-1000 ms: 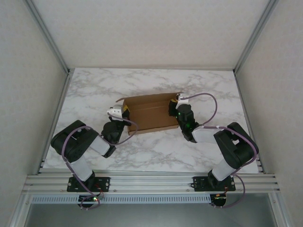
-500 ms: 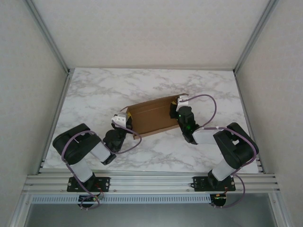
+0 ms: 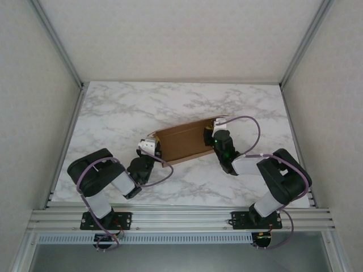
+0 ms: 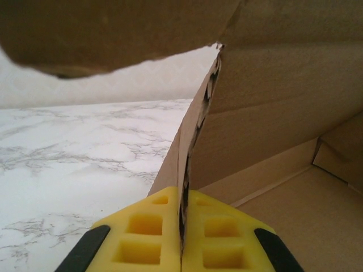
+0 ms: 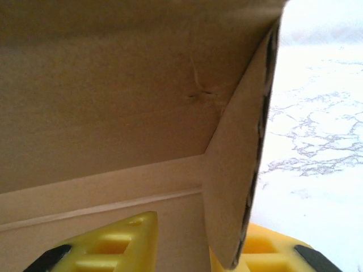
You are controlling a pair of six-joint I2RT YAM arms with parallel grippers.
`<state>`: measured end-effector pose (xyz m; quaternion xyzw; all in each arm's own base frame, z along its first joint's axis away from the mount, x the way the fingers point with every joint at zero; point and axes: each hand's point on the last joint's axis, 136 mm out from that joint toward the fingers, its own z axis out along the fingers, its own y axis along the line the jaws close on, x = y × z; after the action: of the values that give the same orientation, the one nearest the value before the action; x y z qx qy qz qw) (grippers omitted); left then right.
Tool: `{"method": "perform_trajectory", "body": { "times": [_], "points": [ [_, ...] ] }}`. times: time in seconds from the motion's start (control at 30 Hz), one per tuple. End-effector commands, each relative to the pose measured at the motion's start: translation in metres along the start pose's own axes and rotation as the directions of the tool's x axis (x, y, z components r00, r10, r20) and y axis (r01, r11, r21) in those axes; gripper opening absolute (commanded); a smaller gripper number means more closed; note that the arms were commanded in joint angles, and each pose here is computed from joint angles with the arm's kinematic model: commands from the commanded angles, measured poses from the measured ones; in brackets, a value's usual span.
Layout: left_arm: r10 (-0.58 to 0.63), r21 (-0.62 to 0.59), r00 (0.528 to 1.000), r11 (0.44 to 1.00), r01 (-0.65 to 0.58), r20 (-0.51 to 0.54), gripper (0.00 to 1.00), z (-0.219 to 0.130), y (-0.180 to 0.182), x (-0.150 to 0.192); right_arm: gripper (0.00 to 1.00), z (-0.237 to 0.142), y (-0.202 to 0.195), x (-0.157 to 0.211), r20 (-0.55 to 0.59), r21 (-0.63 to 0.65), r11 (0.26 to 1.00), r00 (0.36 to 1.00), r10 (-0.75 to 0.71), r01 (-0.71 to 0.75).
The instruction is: Fold the paper box
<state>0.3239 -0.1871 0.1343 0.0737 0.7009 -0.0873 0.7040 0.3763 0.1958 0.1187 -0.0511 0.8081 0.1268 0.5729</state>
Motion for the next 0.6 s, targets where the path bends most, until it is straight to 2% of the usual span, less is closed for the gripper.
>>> {"method": "perform_trajectory", "body": {
  "times": [0.0,0.33,0.57],
  "points": [
    [0.1,0.101,0.985,0.991,-0.087,-0.14,0.0,-0.011,-0.018,0.047,0.3,-0.008,0.008,0.007,-0.04,-0.058,0.998,0.999,0.013,-0.015],
    [0.142,0.106,0.976,0.986,-0.126,-0.163,0.0,-0.01,-0.019,0.054,0.45,-0.017,-0.008,-0.01,-0.012,-0.051,0.995,0.996,0.083,-0.084],
    [0.163,0.102,0.972,0.984,-0.148,-0.171,0.0,-0.009,-0.019,0.056,0.57,-0.028,0.0,-0.024,0.004,-0.122,0.985,0.992,0.124,-0.123]
  ]
}}
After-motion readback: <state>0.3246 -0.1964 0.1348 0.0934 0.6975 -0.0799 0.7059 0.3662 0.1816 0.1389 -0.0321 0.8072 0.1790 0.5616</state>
